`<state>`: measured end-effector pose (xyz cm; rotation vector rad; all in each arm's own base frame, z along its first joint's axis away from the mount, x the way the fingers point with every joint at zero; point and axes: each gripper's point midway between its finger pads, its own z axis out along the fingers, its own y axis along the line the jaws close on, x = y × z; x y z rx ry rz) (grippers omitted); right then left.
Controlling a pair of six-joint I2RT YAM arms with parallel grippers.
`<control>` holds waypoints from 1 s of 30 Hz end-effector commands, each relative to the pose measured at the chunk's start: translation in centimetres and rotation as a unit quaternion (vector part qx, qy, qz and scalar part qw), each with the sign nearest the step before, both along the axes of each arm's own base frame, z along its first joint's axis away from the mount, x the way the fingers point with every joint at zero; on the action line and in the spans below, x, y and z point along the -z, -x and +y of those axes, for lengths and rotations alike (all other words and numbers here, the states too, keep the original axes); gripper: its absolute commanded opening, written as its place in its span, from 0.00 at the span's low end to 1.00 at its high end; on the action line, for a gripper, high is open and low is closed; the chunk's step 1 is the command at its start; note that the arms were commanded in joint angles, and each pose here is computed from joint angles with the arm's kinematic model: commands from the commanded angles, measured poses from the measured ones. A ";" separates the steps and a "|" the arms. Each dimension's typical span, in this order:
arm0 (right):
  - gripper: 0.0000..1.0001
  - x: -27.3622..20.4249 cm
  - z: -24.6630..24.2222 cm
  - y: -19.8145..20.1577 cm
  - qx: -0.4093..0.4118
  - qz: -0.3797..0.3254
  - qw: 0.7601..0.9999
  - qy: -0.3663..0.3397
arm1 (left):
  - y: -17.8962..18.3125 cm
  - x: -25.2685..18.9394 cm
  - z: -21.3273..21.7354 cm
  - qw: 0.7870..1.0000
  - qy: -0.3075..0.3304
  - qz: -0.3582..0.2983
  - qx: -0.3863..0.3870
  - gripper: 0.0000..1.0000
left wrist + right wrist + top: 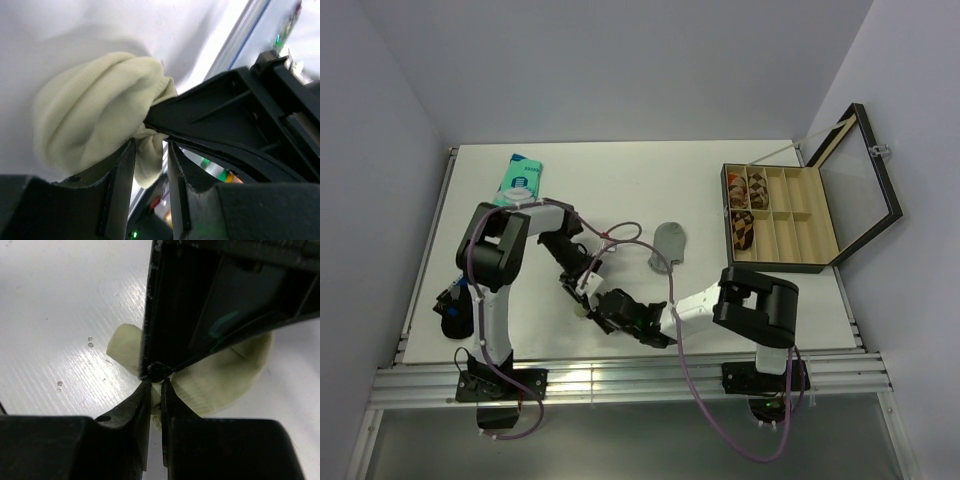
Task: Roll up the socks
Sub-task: Roll the sock at the center of the board.
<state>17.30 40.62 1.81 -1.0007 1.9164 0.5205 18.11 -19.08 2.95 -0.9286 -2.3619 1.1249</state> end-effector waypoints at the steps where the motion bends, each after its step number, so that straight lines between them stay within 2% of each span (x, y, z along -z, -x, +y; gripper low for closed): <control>1: 0.02 1.2 -1.2 0.5 -0.003 0.044 0.999 -0.006 | -3.3 -1.1 -1.1 0.995 0.035 -0.067 -0.064 0.37; 9: 0.02 0.6 -1.8 0.5 -0.035 0.147 0.985 -0.077 | -8.8 -3.3 1.5 0.972 0.021 -0.176 -0.155 0.34; 11: 0.02 0.5 -1.7 1.0 -0.053 0.181 0.978 -0.091 | -10.9 -4.2 2.4 0.957 0.023 -0.228 -0.179 0.34; 13: 0.02 0.7 -2.1 0.5 -0.053 0.212 0.971 -0.093 | -11.9 -4.0 3.8 0.943 -0.001 -0.274 -0.192 0.33; 14: 0.02 1.1 -2.1 1.0 -0.063 0.239 0.964 -0.093 | -13.1 -5.3 3.9 0.925 0.006 -0.325 -0.195 0.33; 15: 0.03 0.9 -1.7 0.9 -0.071 0.254 0.959 -0.098 | -13.1 -4.8 4.7 0.918 -0.011 -0.344 -0.198 0.33; 19: 0.03 1.8 -2.1 0.7 -0.074 0.333 0.935 -0.095 | -14.1 -6.6 5.6 0.879 -0.011 -0.434 -0.197 0.34; 23: 0.03 2.7 -2.1 0.2 -0.065 0.406 0.906 -0.102 | -14.3 -9.0 6.1 0.829 -0.010 -0.537 -0.155 0.35; 24: 0.03 2.6 -1.7 -0.4 -0.061 0.411 0.904 -0.104 | -13.4 -8.0 6.2 0.828 -0.016 -0.543 -0.140 0.38; 25: 0.03 2.9 -2.0 0.1 -0.059 0.435 0.893 -0.094 | -13.3 -9.4 5.3 0.803 -0.003 -0.583 -0.123 0.38; 26: 0.03 3.4 -2.0 0.0 -0.048 0.451 0.886 -0.091 | -13.2 -9.3 5.5 0.787 -0.018 -0.607 -0.104 0.39; 27: 0.03 2.9 -1.7 -0.4 -0.052 0.461 0.881 -0.096 | -12.0 -7.8 5.4 0.786 -0.023 -0.612 -0.087 0.41; 29: 0.03 3.2 -1.9 -0.5 -0.040 0.487 0.867 -0.094 | -11.3 -9.2 3.7 0.746 0.000 -0.664 -0.056 0.45; 30: 0.03 2.9 -1.9 -1.1 -0.034 0.490 0.865 -0.100 | -10.3 -8.0 3.7 0.745 -0.002 -0.665 -0.043 0.48</control>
